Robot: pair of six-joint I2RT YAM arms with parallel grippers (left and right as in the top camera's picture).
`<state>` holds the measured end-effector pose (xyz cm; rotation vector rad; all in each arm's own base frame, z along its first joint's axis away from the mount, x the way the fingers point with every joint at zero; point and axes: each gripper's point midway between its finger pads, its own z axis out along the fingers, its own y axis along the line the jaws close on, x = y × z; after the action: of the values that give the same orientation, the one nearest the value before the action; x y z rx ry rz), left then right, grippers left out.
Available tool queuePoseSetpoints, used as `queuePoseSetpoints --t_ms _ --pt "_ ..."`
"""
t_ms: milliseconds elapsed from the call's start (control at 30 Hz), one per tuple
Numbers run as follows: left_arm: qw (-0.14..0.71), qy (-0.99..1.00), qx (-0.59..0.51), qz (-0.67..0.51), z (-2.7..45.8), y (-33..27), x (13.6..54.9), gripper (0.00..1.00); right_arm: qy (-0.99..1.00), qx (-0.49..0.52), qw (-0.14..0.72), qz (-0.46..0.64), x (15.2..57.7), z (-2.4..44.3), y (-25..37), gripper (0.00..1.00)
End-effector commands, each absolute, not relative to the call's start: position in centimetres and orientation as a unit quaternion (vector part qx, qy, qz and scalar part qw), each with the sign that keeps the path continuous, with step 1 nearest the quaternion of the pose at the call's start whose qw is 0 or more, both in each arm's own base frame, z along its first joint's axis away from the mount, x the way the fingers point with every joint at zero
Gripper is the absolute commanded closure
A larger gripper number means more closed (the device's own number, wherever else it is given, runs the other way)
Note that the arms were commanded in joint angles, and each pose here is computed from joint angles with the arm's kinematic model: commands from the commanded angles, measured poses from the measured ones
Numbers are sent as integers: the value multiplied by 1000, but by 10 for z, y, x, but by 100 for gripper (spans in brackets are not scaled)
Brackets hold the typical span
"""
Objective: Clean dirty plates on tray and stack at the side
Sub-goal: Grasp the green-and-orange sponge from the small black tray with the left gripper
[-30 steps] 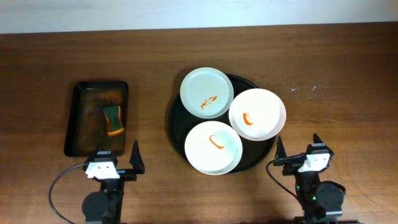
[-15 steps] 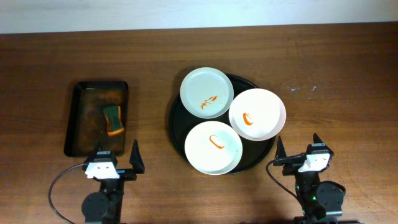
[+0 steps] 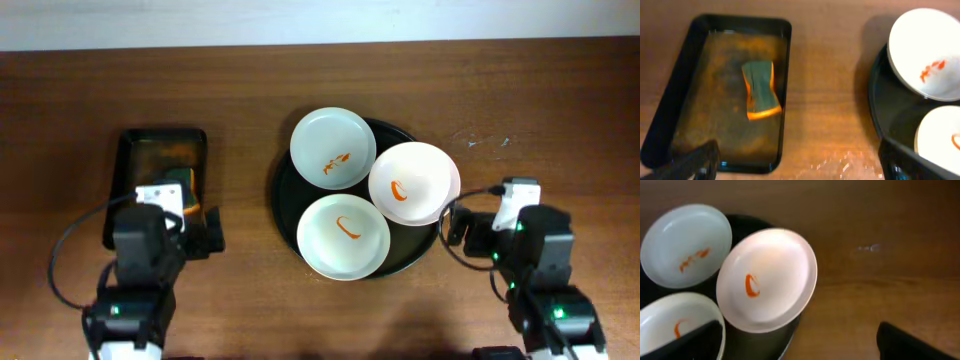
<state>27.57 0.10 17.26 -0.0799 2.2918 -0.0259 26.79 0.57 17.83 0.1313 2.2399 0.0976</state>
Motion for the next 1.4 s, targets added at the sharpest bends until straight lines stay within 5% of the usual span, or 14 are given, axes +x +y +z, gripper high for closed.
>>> queuePoseSetpoints --t_ms 0,200,333,600,700,733,767,967,1000,1100,1233,1367 --pt "382 924 -28 -3 194 3 288 1 908 44 409 76 276 190 18 1" --pt "396 918 -32 -8 203 6 312 1 913 36 395 96 278 188 26 1" --pt "354 930 -94 16 198 56 370 1 913 36 394 96 277 188 26 1" --pt "194 977 -88 14 47 69 401 2 913 36 394 96 277 187 26 1" --pt "167 982 -89 14 27 69 395 24 914 36 393 96 277 187 26 1" --pt "164 982 -89 13 25 69 395 45 914 36 394 96 277 187 26 1" --pt "162 983 -89 13 25 69 394 54 914 36 394 96 277 187 26 2" --pt "116 989 -89 8 6 65 376 56 913 36 394 96 277 187 26 1" --pt "114 989 -89 8 6 65 375 61 913 36 394 96 277 187 26 1" --pt "115 989 -89 8 8 65 376 99 913 36 394 96 277 187 26 1" --pt "209 974 -87 15 78 70 405 99 913 36 394 96 277 187 26 1" --pt "245 967 -66 -11 125 56 393 99 914 36 393 96 277 187 26 1"
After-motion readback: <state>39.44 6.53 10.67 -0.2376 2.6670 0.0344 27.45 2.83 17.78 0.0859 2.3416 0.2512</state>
